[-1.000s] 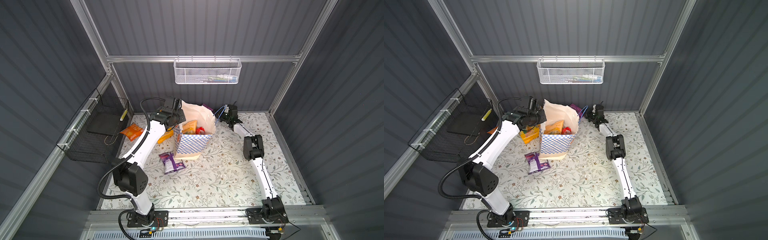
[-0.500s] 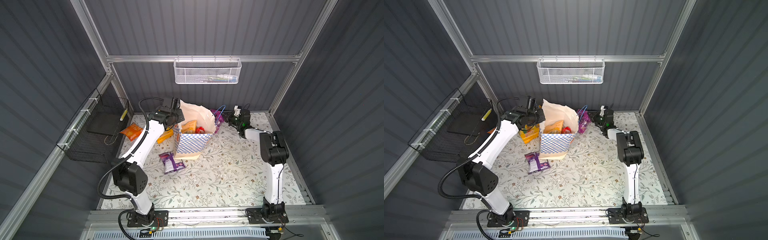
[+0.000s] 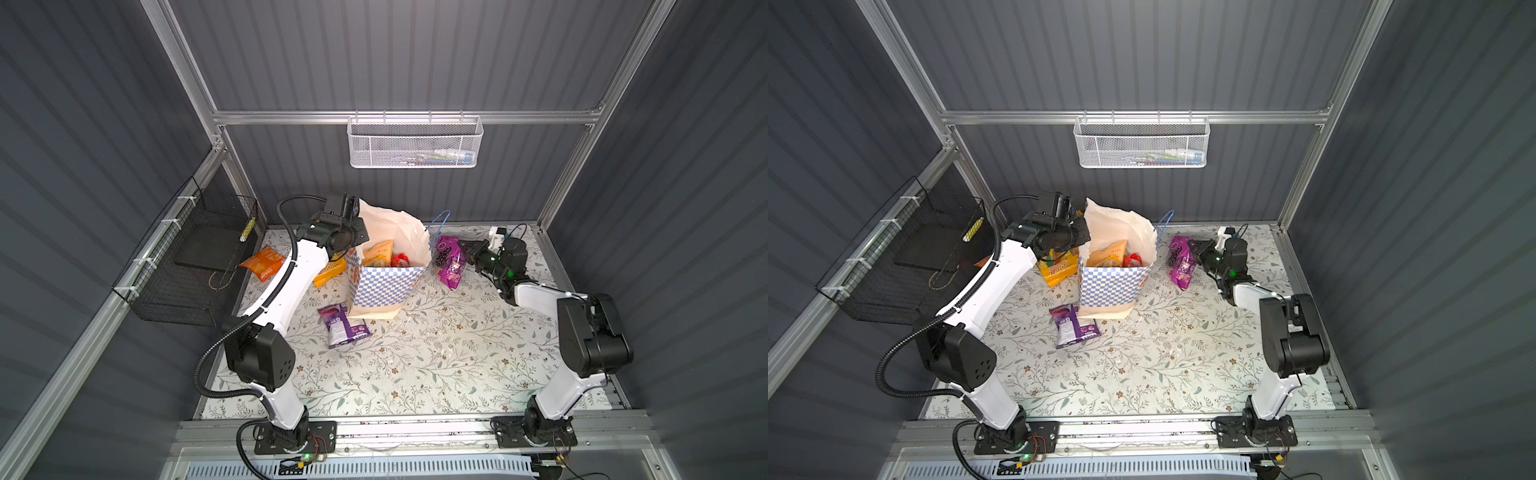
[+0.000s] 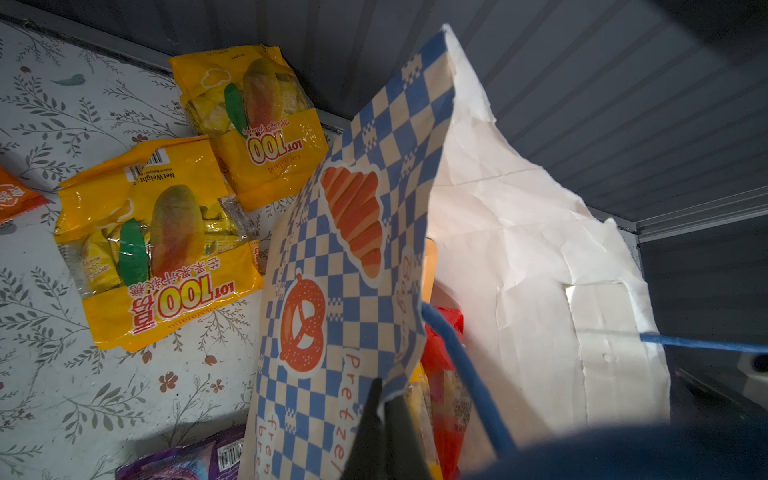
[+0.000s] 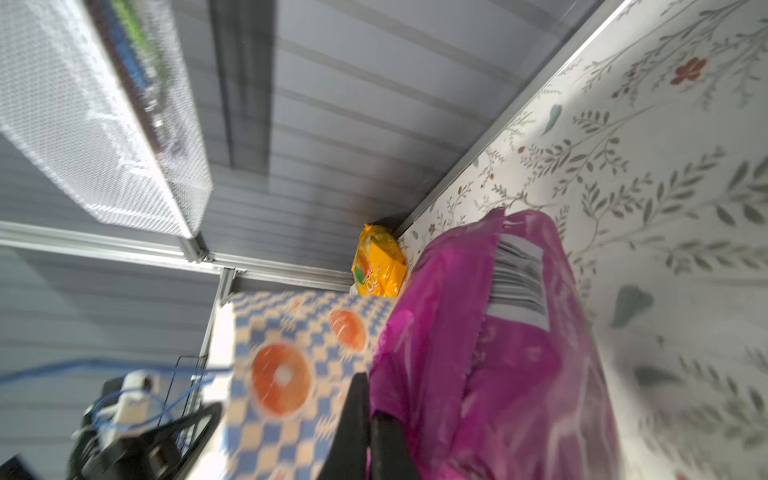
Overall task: Place the snacks into the paper bag
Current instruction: 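Grasp the magenta grape-candy bag with the right gripper and lift it, then carry the magenta bag over the paper bag and lower it inside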
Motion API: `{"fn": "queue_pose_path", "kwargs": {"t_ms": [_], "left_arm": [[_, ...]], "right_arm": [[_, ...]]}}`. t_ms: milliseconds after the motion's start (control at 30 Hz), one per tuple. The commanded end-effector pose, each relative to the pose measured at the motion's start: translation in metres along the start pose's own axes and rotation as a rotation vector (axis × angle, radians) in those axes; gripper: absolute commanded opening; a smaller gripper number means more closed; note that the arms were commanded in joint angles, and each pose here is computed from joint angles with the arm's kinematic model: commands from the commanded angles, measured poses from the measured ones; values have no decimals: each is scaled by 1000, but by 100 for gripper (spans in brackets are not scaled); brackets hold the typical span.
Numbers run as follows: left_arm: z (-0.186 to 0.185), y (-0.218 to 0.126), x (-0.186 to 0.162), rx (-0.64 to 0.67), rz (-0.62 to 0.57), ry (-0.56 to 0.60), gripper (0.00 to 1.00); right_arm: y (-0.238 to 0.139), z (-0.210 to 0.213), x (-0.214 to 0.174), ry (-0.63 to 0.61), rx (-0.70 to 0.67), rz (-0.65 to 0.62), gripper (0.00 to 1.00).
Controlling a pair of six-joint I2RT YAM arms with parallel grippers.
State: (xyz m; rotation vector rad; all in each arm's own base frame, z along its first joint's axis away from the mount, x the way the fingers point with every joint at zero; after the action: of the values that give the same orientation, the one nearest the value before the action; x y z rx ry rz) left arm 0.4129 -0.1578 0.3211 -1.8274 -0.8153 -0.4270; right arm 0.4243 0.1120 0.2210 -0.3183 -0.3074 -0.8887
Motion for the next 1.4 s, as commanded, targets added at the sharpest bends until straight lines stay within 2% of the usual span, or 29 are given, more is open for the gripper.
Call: {"fn": "queue_pose_path", "kwargs": {"t_ms": [0, 267, 433, 667, 833, 1100, 1367], "left_arm": [[7, 16, -15, 10, 97, -6, 0], [4, 18, -19, -21, 117, -26, 0], [7, 21, -19, 3, 113, -17, 0], [10, 21, -16, 27, 101, 6, 0], [11, 20, -15, 43, 92, 14, 0], [11, 19, -14, 47, 87, 21, 0], [11, 19, -14, 43, 89, 24, 0]], "right_arm": [[-24, 45, 8, -120, 102, -59, 0], [-75, 96, -1, -254, 78, -86, 0], [-104, 139, -2, -349, 121, -116, 0], [-136, 194, 1, -403, 187, -158, 0], [-150, 244, 2, -537, 239, -165, 0], [-149, 297, -7, -630, 349, -141, 0], [-103, 311, -36, -667, 387, -21, 0]]}}
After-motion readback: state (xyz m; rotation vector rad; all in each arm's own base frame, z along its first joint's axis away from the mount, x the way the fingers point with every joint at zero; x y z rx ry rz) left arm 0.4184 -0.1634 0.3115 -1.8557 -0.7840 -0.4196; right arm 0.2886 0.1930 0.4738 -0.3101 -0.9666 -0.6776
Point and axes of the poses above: each gripper's point midway between its finger pads, its own y axis out along the fingers, its own z axis along the line the jaws close on, x = y × z, the point moved 6 cm from there along -y, back along the fingers, and after that the axes turned 3 degrees about -y, right-handed, at the moved point
